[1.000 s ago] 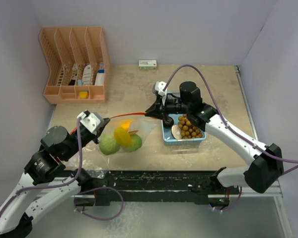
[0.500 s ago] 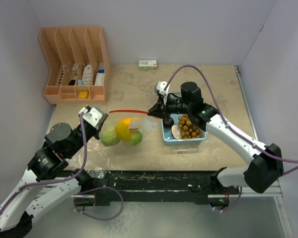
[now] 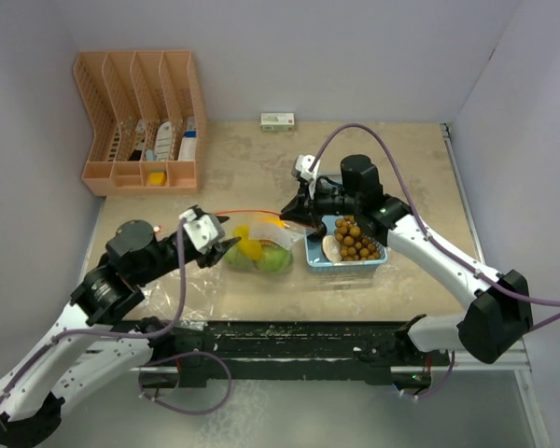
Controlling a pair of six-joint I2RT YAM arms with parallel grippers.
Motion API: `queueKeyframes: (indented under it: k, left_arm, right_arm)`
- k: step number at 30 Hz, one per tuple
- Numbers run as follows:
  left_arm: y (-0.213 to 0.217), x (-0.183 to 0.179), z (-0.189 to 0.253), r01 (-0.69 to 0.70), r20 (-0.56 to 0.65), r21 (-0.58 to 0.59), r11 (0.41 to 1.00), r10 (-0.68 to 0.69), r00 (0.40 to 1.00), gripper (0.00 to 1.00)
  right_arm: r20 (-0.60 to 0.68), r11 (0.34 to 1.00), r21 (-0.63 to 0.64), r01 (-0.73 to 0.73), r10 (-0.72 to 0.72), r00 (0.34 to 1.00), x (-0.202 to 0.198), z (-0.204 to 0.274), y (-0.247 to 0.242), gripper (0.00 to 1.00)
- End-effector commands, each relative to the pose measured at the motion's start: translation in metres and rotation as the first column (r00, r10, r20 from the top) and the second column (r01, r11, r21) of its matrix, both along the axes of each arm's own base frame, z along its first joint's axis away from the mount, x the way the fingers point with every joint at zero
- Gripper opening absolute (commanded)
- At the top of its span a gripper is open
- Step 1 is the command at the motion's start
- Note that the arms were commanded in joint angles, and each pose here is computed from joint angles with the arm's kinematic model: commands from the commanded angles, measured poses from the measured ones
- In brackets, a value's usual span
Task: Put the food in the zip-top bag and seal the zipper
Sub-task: Zip the zipper food storage bag.
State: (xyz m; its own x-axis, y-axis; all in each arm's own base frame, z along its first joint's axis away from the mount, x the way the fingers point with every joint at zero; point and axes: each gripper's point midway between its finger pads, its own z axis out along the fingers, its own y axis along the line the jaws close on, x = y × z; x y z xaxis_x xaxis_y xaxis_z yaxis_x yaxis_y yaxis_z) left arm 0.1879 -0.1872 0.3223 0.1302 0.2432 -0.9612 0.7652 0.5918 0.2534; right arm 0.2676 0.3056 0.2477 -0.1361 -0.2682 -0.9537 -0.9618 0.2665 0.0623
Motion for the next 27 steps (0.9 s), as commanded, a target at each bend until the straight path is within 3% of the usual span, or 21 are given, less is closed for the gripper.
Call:
queueKeyframes:
  k: [1, 7, 11, 18, 20, 23, 27]
  left_arm:
    - [-0.042, -0.006, 0.006, 0.247, 0.074, 0.081, 0.966, -0.253, 0.965, 0.56]
    - [-0.075, 0.035, -0.010, 0.274, 0.019, 0.203, 0.940, -0.284, 0.959, 0.59]
    - [-0.086, 0.060, -0.035, 0.255, -0.007, 0.275, 0.927, -0.263, 0.965, 0.55]
    - [-0.091, 0.058, -0.069, 0.306, -0.080, 0.308, 0.901, -0.296, 0.952, 0.49]
    - [-0.089, 0.057, -0.073, 0.306, -0.094, 0.318, 0.897, -0.291, 0.952, 0.37]
    - [-0.085, 0.057, -0.076, 0.306, -0.121, 0.341, 0.889, -0.281, 0.952, 0.02]
    - [-0.077, 0.062, -0.073, 0.256, -0.114, 0.360, 0.897, -0.230, 0.967, 0.00]
  right_arm:
    - [0.049, 0.994, 0.049, -0.101, 0.099, 0.994, -0.015, 0.018, 0.004, 0.00]
    - [0.042, 0.989, 0.042, -0.140, 0.138, 0.989, -0.020, 0.015, 0.005, 0.00]
    - [0.053, 0.987, 0.048, -0.153, 0.151, 0.987, -0.023, 0.019, 0.005, 0.00]
    - [0.057, 0.986, 0.050, -0.158, 0.156, 0.986, -0.025, 0.021, 0.004, 0.00]
    - [0.054, 0.987, 0.047, -0.155, 0.153, 0.987, -0.024, 0.020, 0.004, 0.00]
    - [0.053, 0.988, 0.043, -0.149, 0.147, 0.988, -0.022, 0.018, 0.004, 0.00]
    - [0.055, 0.990, 0.037, -0.139, 0.137, 0.989, -0.020, 0.018, 0.004, 0.00]
